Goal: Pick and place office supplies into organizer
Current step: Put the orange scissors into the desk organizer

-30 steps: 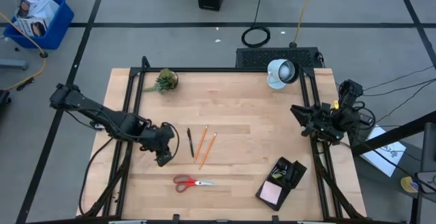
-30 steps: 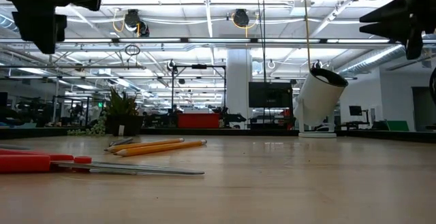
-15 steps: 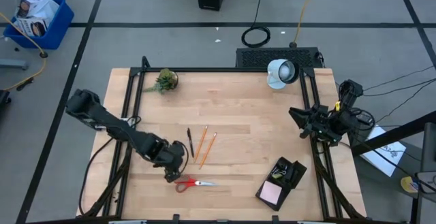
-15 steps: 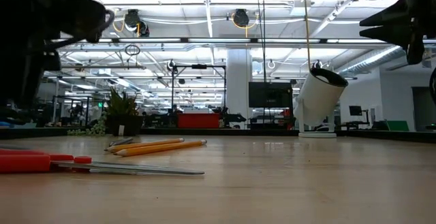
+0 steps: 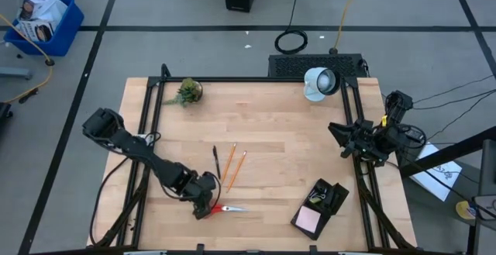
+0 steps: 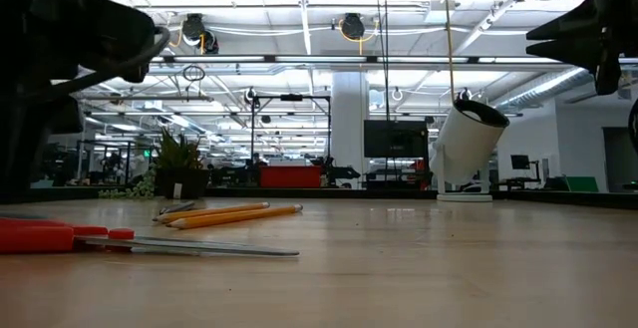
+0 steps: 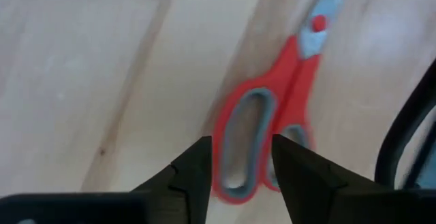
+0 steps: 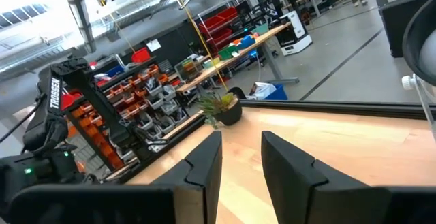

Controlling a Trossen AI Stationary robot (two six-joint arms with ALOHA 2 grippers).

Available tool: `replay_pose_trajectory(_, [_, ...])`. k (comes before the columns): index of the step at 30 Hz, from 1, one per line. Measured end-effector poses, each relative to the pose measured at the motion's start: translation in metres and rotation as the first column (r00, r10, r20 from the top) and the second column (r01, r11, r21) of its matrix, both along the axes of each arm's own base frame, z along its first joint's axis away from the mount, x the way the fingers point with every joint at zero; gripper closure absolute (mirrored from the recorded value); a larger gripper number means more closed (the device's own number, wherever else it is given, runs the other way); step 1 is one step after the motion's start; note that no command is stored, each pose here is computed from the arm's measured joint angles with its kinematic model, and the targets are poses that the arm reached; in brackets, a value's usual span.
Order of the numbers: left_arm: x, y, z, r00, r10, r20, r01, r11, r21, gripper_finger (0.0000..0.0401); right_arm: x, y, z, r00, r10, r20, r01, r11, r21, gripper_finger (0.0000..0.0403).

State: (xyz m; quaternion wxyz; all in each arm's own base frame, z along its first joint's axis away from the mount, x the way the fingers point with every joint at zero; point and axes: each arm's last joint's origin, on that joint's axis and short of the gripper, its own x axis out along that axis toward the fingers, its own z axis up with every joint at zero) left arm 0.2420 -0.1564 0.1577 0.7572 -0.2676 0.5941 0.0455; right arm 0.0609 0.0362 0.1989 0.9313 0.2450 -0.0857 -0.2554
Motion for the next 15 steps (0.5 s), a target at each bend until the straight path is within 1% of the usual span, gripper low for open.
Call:
replay_pose_trajectory(5, [-0.0002,0.001,-0.0003,1.0,0.007,0.009,-0.007,1.0,0.026,0.0271,0.0002,0.0002,-0.0007,1.0,-0.002,-0.008,0.002,1.0,-0.009,0.031])
replay_pose_trajectory(7, [-0.0004,0.0003,-0.0002,1.0,-0.008,0.015,0.008,1.0,0.03,0.0277,0.0002,0.0002,-0.0007,1.0,-0.002,-0.007,0.002,1.0,-0.009,0.031])
replay_pose_trajectory(13, [0.0001,-0.0006,-0.0028,0.999,-0.036,0.016,0.035,0.999,0.041,0.0283,0.0002,0.0003,-0.0007,1.0,-0.001,-0.015,0.0,1.0,-0.023,0.031])
replay_pose_trajectory(15, [0.0003,-0.0004,-0.0026,0.999,-0.045,0.026,0.043,0.998,0.055,0.0283,0.0002,0.0003,-0.0007,1.0,0.002,-0.006,-0.002,1.0,-0.01,0.031])
